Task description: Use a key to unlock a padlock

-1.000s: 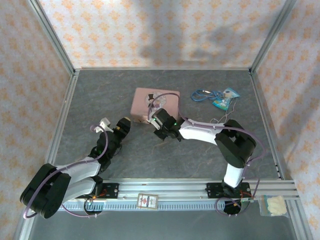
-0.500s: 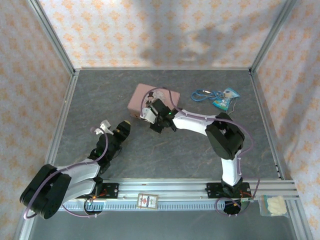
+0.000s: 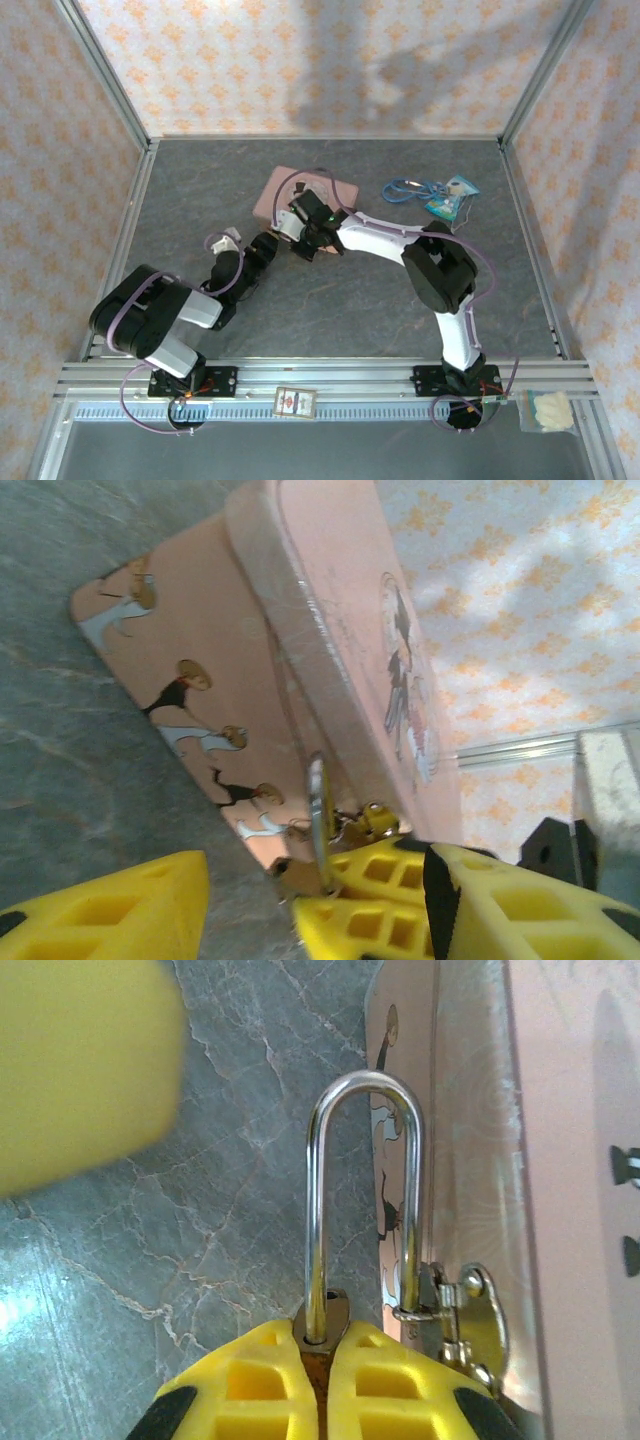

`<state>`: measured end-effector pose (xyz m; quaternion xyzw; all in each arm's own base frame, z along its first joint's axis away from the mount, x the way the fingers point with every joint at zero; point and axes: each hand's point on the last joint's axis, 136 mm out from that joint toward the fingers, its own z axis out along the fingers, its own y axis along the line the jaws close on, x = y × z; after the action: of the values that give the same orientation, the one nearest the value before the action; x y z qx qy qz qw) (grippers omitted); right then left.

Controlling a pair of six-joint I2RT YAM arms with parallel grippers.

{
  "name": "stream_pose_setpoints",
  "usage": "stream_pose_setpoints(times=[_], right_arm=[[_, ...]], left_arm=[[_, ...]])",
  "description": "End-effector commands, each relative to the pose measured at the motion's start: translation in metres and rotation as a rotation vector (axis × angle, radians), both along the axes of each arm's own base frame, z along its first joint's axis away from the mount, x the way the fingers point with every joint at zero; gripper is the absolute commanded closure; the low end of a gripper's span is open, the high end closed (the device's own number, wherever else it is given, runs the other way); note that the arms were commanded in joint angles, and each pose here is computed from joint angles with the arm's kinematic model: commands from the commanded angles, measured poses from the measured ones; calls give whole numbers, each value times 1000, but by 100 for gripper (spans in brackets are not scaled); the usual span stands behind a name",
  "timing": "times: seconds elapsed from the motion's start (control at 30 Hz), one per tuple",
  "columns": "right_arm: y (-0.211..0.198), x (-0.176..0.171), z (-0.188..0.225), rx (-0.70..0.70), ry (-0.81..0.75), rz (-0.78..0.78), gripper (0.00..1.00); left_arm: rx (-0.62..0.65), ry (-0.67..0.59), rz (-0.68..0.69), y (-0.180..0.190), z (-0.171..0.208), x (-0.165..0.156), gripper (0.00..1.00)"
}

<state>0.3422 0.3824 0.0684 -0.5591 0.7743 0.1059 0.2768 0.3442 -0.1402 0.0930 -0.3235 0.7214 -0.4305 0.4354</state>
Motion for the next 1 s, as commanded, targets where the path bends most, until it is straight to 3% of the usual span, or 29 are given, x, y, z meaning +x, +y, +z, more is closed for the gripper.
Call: stream_pose_setpoints(times=[0.0,0.33,0.53,0.97], right_arm=[[10,2,5,46,26,3,100],[34,-6,21,186,76,84,100],[29,-6,26,220,84,92,100],[23,-10,27,224,85,77,100]], left_arm=[[-83,-92,-7,-6,26,12,43],[-69,-81,57,11,20,0,42],[-20,-63,52,8,14,10,44],[-51,-62,7,-11,-4,33,96]])
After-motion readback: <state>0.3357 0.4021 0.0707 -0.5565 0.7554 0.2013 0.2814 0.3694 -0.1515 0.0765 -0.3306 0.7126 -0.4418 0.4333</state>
